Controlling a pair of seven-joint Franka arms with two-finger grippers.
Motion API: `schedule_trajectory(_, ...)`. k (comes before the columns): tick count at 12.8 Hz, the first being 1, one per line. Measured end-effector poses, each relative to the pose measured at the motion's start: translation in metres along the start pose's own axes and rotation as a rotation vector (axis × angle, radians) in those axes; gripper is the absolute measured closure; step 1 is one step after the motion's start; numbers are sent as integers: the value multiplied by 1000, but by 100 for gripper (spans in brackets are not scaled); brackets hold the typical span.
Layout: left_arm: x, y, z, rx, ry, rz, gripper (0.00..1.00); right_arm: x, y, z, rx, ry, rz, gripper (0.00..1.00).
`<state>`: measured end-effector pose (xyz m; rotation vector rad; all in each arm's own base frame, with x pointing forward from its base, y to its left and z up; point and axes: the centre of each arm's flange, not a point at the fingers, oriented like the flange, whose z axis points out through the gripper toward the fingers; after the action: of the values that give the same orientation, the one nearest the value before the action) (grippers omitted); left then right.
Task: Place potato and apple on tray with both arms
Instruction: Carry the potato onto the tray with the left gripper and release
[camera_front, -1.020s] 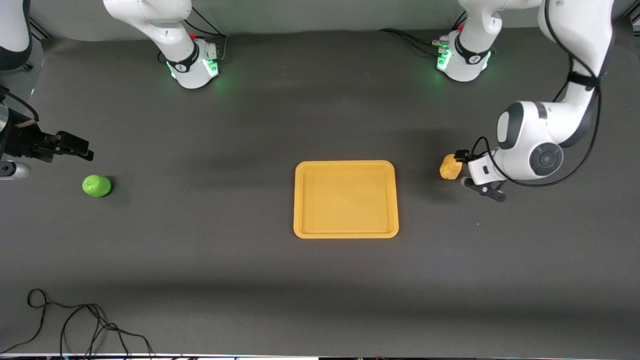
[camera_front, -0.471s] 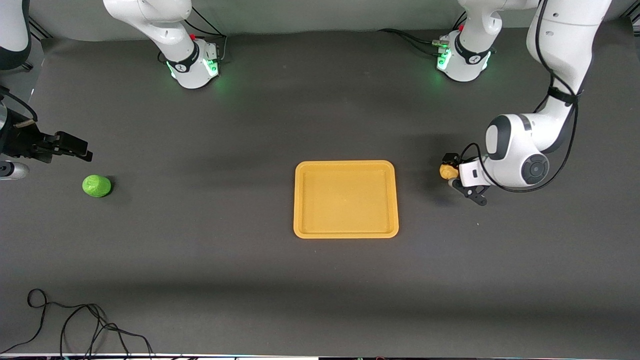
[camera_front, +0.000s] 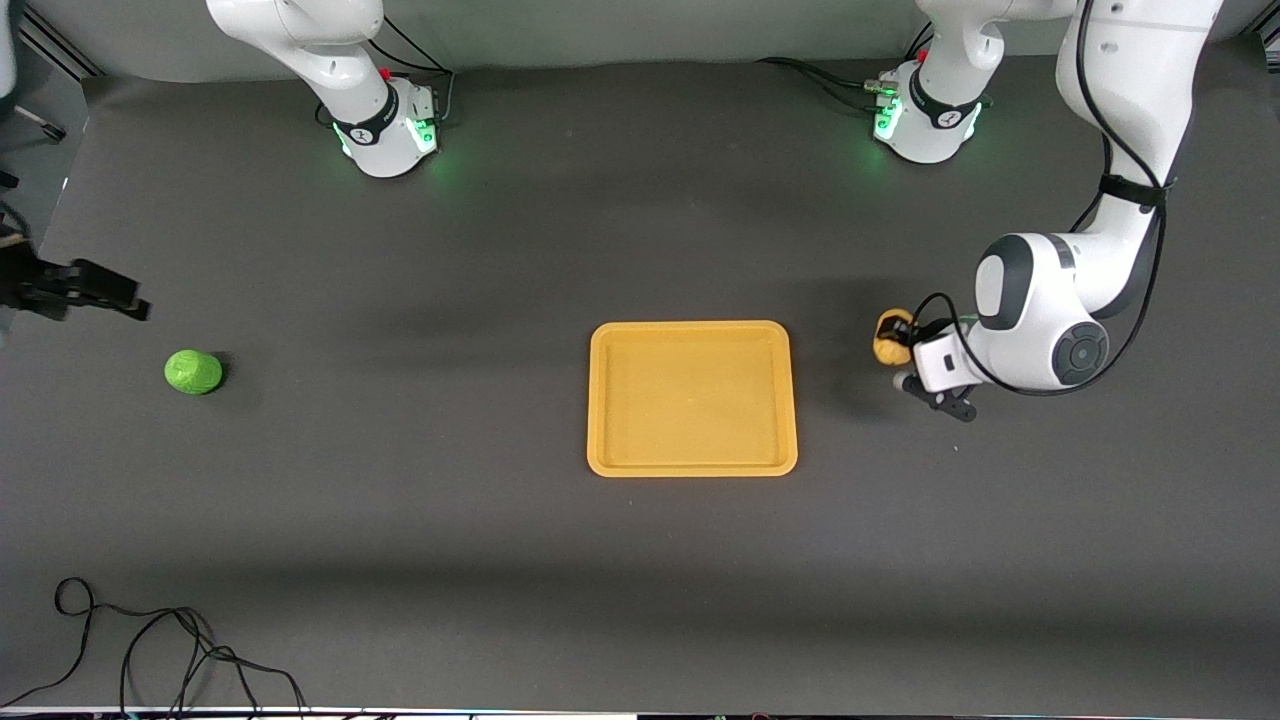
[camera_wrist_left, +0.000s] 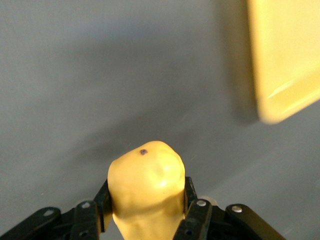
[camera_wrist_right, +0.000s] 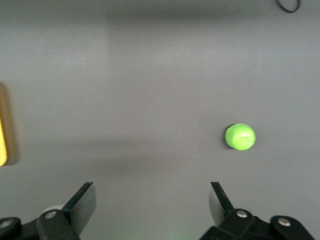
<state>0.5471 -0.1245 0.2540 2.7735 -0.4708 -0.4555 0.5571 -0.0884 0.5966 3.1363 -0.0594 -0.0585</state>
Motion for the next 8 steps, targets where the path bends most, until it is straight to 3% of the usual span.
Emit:
schedule_trajectory(2, 32, 75, -17, 25, 61, -137, 42, -8, 62, 4, -4, 14, -18, 0)
schedule_trajectory(4, 58, 135, 9, 39, 105, -251, 42, -23, 120, 13, -6, 20, -19, 0)
schedule_trajectory(8, 89, 168, 71, 71, 146, -350, 42, -40, 178, 49, -15, 39, -37, 0)
